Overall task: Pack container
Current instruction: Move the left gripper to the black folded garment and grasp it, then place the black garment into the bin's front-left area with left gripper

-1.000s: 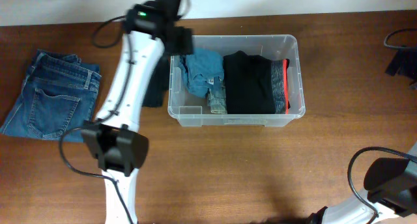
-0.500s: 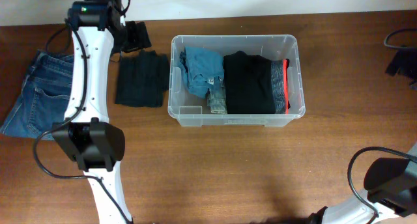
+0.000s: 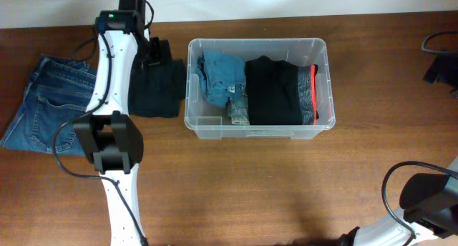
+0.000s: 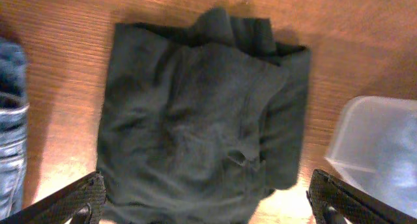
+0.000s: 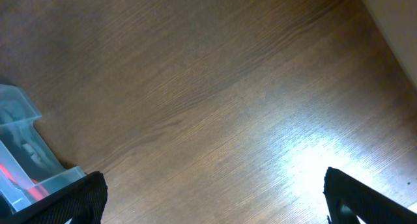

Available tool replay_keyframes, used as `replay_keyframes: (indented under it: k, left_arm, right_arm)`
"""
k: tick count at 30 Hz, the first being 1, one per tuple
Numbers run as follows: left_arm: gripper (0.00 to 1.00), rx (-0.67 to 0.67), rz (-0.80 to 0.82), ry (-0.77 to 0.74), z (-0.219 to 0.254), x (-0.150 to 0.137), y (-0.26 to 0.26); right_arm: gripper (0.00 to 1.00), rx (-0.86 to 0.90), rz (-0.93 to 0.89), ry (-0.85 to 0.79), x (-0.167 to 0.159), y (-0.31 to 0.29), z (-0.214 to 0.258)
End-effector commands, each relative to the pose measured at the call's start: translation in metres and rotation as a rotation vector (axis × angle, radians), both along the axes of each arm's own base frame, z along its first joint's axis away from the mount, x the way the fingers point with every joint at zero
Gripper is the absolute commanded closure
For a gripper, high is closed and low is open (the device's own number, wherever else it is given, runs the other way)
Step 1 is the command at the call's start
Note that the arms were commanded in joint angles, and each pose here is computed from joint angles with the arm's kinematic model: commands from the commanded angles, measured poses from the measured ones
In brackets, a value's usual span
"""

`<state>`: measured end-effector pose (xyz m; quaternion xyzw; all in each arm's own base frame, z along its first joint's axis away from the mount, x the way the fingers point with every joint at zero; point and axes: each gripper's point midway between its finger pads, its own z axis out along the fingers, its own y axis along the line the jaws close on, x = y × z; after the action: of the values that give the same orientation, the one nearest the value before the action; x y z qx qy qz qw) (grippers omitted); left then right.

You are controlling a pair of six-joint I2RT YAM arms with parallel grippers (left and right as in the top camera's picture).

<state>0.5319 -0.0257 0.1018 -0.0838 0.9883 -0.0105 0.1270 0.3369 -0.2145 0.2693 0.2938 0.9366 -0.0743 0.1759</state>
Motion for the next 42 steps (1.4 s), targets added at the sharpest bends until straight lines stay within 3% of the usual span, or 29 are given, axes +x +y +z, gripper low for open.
replay_keyframes:
  k: [1, 8, 15, 20, 22, 24, 26, 32, 37, 42]
  left_arm:
    - [0.01, 0.015, -0.075, 0.042, -0.028, 0.002, 0.002]
    - [0.01, 0.031, -0.080, 0.120, -0.083, 0.003, 0.004]
    - [0.00, 0.035, -0.104, 0.261, -0.140, -0.018, 0.005]
    - [0.02, 0.035, -0.103, 0.301, -0.147, -0.027, 0.006]
    - [0.11, 0.035, -0.103, 0.305, -0.144, -0.028, 0.006]
    - [0.42, 0.034, -0.102, 0.311, -0.140, -0.029, 0.007]
    - [0.65, 0.034, -0.101, 0.314, -0.137, -0.030, 0.007]
    - [0.98, 0.034, -0.101, 0.327, -0.132, -0.033, 0.007]
    - [0.99, 0.034, -0.098, 0.261, -0.093, -0.022, 0.008]
    - [0.99, 0.012, 0.008, 0.083, 0.000, -0.008, 0.007]
  right_arm:
    - [0.01, 0.008, -0.005, 0.003, 0.000, 0.000, -0.002]
    - [0.02, 0.009, -0.005, 0.003, 0.000, 0.000, -0.002]
    - [0.01, 0.008, -0.005, 0.003, 0.000, 0.000, -0.002]
    - [0.01, 0.008, -0.005, 0.002, -0.001, 0.000, -0.002]
    - [0.02, 0.008, -0.005, 0.003, 0.000, 0.000, -0.002]
    - [0.01, 0.008, -0.005, 0.003, -0.001, 0.000, -0.002]
    - [0.01, 0.008, -0.005, 0.003, 0.000, 0.000, -0.002]
    - [0.01, 0.008, -0.005, 0.003, 0.000, 0.000, -0.002]
    - [0.01, 0.008, -0.005, 0.003, 0.000, 0.000, -0.002]
    - [0.02, 0.008, -0.005, 0.003, 0.000, 0.000, -0.002]
